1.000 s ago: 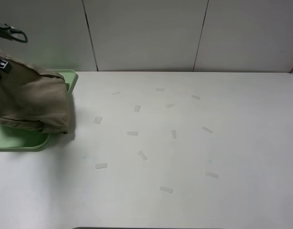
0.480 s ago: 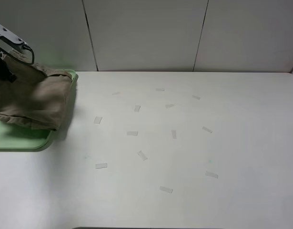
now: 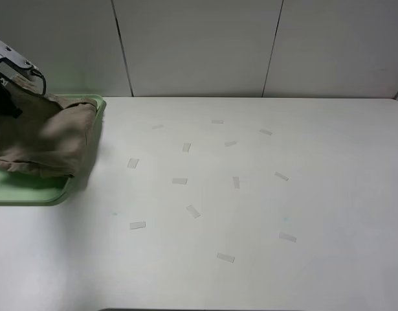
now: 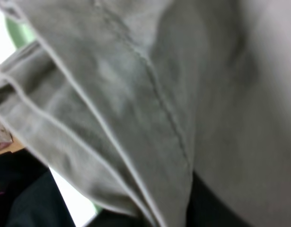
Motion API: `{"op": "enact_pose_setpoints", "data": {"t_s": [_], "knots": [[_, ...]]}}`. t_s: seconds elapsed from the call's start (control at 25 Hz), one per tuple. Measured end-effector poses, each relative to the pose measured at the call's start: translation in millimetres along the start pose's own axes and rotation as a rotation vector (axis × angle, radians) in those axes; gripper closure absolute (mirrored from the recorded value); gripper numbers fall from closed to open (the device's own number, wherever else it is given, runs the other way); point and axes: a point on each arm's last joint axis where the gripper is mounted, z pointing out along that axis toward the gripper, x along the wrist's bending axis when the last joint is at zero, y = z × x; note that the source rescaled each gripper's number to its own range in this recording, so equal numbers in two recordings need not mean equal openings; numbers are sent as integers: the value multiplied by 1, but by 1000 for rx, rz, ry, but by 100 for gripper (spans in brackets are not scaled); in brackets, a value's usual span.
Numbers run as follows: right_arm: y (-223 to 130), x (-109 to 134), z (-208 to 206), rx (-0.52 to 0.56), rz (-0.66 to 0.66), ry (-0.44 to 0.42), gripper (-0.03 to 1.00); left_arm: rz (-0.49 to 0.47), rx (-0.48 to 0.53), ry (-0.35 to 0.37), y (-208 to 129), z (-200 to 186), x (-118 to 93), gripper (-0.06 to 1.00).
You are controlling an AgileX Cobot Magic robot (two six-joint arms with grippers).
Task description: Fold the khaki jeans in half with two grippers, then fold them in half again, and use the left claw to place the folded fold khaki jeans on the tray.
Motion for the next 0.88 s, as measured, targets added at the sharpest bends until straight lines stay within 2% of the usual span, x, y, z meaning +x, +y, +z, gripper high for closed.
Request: {"op": "enact_pose_setpoints", "data": {"t_s": [0.08, 0.12, 0.2, 0.32, 0.44, 0.68, 0.88], "knots": [[0, 0, 0, 0, 0, 0, -3, -88, -21, 13, 2, 0, 1, 30], [0, 0, 0, 0, 0, 0, -3, -125, -43, 24, 4, 0, 2, 16], [0, 0, 0, 0, 0, 0, -3, -193, -76, 40, 7, 0, 4, 3], [0, 0, 0, 0, 0, 0, -3, -228, -99, 49, 8, -1, 5, -3], [0, 0, 0, 0, 0, 0, -3, -244, -94, 46, 8, 0, 5, -5], [0, 0, 0, 0, 0, 0, -3, -377, 16, -3, 2, -3, 3, -5], [0, 0, 0, 0, 0, 0, -3, -464, 39, -46, 10, -18, 3, -5]]}}
